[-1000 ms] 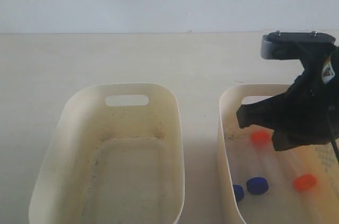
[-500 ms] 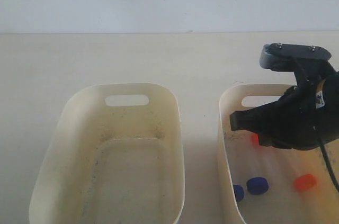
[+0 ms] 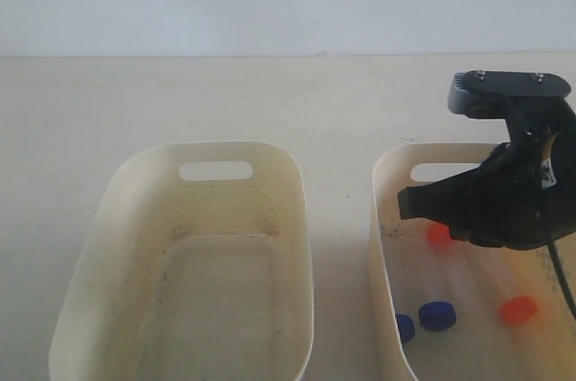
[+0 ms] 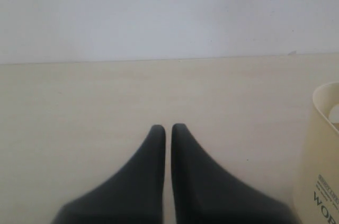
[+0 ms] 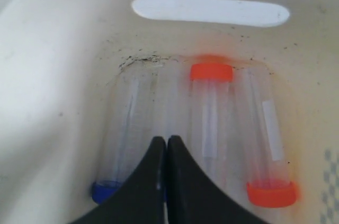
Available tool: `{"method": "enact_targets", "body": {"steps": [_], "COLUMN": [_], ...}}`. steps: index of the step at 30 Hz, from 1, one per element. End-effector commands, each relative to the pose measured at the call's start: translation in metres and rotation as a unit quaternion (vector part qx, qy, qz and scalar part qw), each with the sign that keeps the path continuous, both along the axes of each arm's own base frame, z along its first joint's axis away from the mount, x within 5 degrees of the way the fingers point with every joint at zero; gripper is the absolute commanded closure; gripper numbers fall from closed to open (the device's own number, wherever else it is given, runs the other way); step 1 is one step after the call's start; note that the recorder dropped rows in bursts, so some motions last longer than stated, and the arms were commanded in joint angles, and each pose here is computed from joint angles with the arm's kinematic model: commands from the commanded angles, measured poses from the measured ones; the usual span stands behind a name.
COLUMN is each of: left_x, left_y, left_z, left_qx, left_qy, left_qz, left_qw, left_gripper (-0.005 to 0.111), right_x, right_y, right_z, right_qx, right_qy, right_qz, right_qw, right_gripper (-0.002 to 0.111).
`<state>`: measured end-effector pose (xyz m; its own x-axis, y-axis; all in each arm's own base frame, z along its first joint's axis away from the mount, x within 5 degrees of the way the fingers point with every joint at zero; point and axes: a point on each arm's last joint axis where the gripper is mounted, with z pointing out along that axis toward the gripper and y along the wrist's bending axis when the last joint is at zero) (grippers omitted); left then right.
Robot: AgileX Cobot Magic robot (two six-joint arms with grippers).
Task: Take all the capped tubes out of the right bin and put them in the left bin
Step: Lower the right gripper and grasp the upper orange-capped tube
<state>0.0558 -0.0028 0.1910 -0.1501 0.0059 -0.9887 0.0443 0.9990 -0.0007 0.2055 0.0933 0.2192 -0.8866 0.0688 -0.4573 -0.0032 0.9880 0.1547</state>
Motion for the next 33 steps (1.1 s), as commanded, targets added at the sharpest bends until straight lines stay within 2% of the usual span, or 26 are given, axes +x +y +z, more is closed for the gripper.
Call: {"method": "enact_targets", "body": {"steps": [1,11,19,23,28,30,33], "left_x": [0.000,0.000,0.000,0.000,0.000,0.000,0.000], "left_y": [0.000,0.000,0.000,0.000,0.000,0.000,0.000], "left_z": [0.001,0.001,0.001,0.001,0.001,0.001,0.001], "left_qx": [-0.003,-0.003,-0.003,-0.003,-0.003,-0.003,-0.003], "left_qy": [-0.005,-0.005,-0.005,-0.005,-0.005,-0.005,-0.005], "left_qz": [0.001,0.001,0.001,0.001,0.001,0.001,0.001], "left_qw": [1.000,1.000,1.000,1.000,1.000,1.000,1.000], "left_gripper": [0.102,0.102,0.102,0.102,0.102,0.102,0.102], "right_x": [0.004,0.018,0.023,0.025,0.025,0.025,0.024], "right_y": [0.001,0.008,0.006,0.006,0.007,0.007,0.008], "right_z": [-0.002,-0.040,-0.050,-0.050,-0.050,-0.050,-0.050], "right_qx": [-0.002,-0.033,-0.065,-0.068,-0.062,-0.057,-0.048], "right_qy": [-0.011,0.042,0.045,0.035,0.034,0.036,0.040], "right_qz": [0.007,0.011,0.017,0.025,0.022,0.018,0.009], "right_qw": [1.000,0.999,0.997,0.997,0.997,0.998,0.998], "right_gripper": [0.109,0.109,0.108,0.095,0.060,0.055,0.058]}}
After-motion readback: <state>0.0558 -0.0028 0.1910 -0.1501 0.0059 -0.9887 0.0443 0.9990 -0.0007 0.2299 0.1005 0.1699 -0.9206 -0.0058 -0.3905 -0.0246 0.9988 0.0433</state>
